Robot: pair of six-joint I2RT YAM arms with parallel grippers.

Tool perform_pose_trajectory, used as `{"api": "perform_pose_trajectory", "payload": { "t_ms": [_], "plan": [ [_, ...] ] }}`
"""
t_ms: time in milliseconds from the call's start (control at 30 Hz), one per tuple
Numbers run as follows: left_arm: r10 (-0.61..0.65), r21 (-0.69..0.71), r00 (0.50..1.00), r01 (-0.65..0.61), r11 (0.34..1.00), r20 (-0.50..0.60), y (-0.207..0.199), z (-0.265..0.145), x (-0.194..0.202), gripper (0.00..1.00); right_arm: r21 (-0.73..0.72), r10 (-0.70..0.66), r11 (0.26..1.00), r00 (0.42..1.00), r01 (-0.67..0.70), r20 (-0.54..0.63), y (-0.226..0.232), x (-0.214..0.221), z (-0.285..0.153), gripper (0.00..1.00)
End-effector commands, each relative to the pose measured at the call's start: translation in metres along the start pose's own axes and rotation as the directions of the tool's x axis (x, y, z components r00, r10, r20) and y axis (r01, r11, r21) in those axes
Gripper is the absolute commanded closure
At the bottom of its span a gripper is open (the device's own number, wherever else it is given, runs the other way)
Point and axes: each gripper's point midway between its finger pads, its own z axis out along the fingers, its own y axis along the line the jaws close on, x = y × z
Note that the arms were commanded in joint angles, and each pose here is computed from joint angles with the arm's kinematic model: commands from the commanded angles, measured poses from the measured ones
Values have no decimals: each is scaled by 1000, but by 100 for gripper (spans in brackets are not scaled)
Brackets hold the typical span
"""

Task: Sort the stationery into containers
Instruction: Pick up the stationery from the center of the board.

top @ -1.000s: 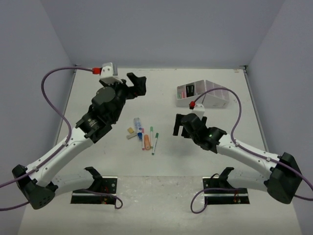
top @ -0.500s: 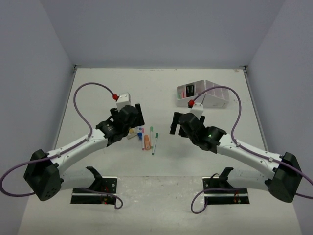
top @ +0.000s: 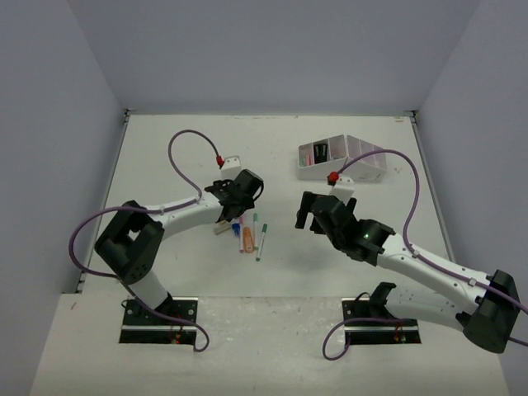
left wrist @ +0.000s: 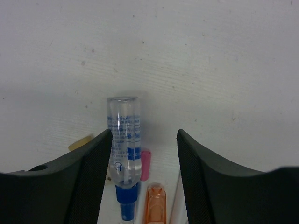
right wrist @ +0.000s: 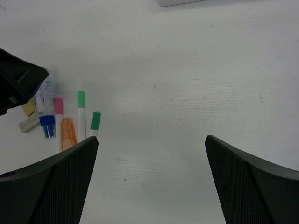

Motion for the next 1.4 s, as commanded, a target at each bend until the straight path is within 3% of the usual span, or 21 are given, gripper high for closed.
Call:
{"api": "perform_pose_trajectory", "payload": {
  "t_ms": [0, 133, 433, 833, 933, 1067, 1267, 1367],
  "plan": [
    [-69, -64, 996, 72, 995, 58, 1, 12, -19, 41, 33, -10, 999, 999, 9, 32, -7, -5, 2, 1],
    [-68, -93, 997, 72, 993, 45, 5, 22, -15, 43, 35, -17, 999, 999, 16, 30, -8, -3, 3, 1],
    [-77, -111, 997, 78, 991, 15, 10, 38, -7, 59, 40, -24, 999, 999, 23, 25, -9, -1, 5, 1],
    [-75, -94, 997, 72, 993, -33, 10, 51, 8, 54, 46, -35, 998, 999, 33, 28, -9, -1, 6, 1],
    [-78, -91, 996, 74, 993, -32, 10, 51, 6, 75, 46, -38, 998, 999, 37, 31, -10, -3, 6, 1],
    [-86, -76, 996, 84, 994, -20, 7, 46, -2, 93, 44, -37, 998, 999, 35, 34, -9, -4, 5, 1],
    [-125, -40, 992, 126, 991, 25, 3, 28, -26, 100, -5, -43, 999, 998, 43, 43, -1, -7, 3, 1],
    [-185, 34, 981, 183, 983, 59, -6, 7, -48, 100, -202, -54, 977, 998, 60, 35, 30, -1, -2, 1]
  ]
}}
